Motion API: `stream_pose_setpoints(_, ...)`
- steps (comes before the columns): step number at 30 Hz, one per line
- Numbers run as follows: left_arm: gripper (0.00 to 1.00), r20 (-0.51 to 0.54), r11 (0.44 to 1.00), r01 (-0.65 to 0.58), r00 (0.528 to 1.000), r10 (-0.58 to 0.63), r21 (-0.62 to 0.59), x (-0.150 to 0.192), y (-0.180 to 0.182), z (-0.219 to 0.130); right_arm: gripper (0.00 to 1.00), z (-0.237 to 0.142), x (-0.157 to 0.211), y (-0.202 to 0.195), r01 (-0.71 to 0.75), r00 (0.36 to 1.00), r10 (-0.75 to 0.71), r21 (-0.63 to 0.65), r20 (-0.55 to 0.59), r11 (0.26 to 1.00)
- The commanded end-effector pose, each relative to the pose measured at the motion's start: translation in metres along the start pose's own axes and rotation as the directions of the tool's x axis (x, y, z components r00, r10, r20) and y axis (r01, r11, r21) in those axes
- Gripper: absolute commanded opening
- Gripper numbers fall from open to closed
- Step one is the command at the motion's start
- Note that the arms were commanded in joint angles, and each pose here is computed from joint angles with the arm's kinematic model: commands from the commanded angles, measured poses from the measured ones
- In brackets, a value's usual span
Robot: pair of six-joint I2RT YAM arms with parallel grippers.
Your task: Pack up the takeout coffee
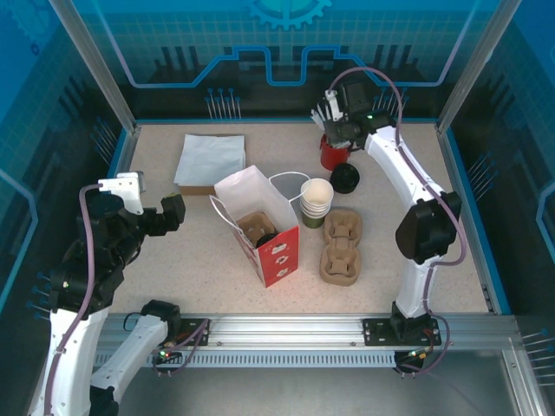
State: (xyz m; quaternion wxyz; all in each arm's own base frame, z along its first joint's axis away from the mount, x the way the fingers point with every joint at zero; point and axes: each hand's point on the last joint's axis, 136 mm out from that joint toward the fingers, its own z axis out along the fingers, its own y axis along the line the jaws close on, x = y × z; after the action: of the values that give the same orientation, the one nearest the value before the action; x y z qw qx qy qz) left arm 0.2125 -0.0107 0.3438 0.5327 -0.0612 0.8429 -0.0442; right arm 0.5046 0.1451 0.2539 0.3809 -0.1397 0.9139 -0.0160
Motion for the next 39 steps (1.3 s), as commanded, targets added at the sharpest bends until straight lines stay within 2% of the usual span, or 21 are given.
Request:
stream_pose_setpoints(1, 0.99, 0.029, 1.0, 0.001, 1.0, -0.001, -0.007, -0.009, 0.001, -0.003, 0.04, -0.029, -0.001, -0.013, -0.021, 1.0, 0.02, 0.016, 0.007, 1.0)
stream_pose_setpoints(8, 0.99, 0.028, 1.0, 0.007, 1.0, -0.006, -0.002, -0.008, 0.0, -0.002, 0.04, -0.074, 0.005, -0.019, -0.066, 0.997, 0.066, 0.018, -0.028, 0.998)
stream_pose_setpoints(16, 0.99, 0.026, 1.0, 0.022, 0.999, -0.022, 0.009, -0.005, -0.001, -0.001, 0.04, -0.144, 0.012, -0.019, -0.119, 0.993, 0.12, -0.038, 0.005, 0.992)
stream_pose_setpoints(22, 0.99, 0.023, 0.999, 0.03, 0.999, -0.03, 0.02, -0.003, -0.003, 0.002, 0.04, -0.204, 0.019, 0.0, -0.138, 0.988, 0.149, -0.205, 0.039, 0.969)
stream_pose_setpoints(27, 0.99, 0.022, 0.999, 0.038, 0.999, -0.039, 0.028, -0.002, -0.004, 0.005, 0.04, -0.254, 0.029, 0.024, -0.149, 0.982, 0.18, -0.379, 0.047, 0.913)
stream_pose_setpoints(31, 0.99, 0.02, 0.999, 0.041, 0.999, -0.042, 0.033, -0.001, -0.006, 0.008, 0.04, -0.287, 0.037, 0.034, -0.154, 0.978, 0.202, -0.455, 0.058, 0.877)
stream_pose_setpoints(39, 0.99, 0.016, 0.998, 0.054, 0.998, -0.054, 0.042, 0.0, -0.007, 0.011, 0.03, -0.33, 0.048, 0.07, -0.147, 0.974, 0.223, -0.632, 0.043, 0.761)
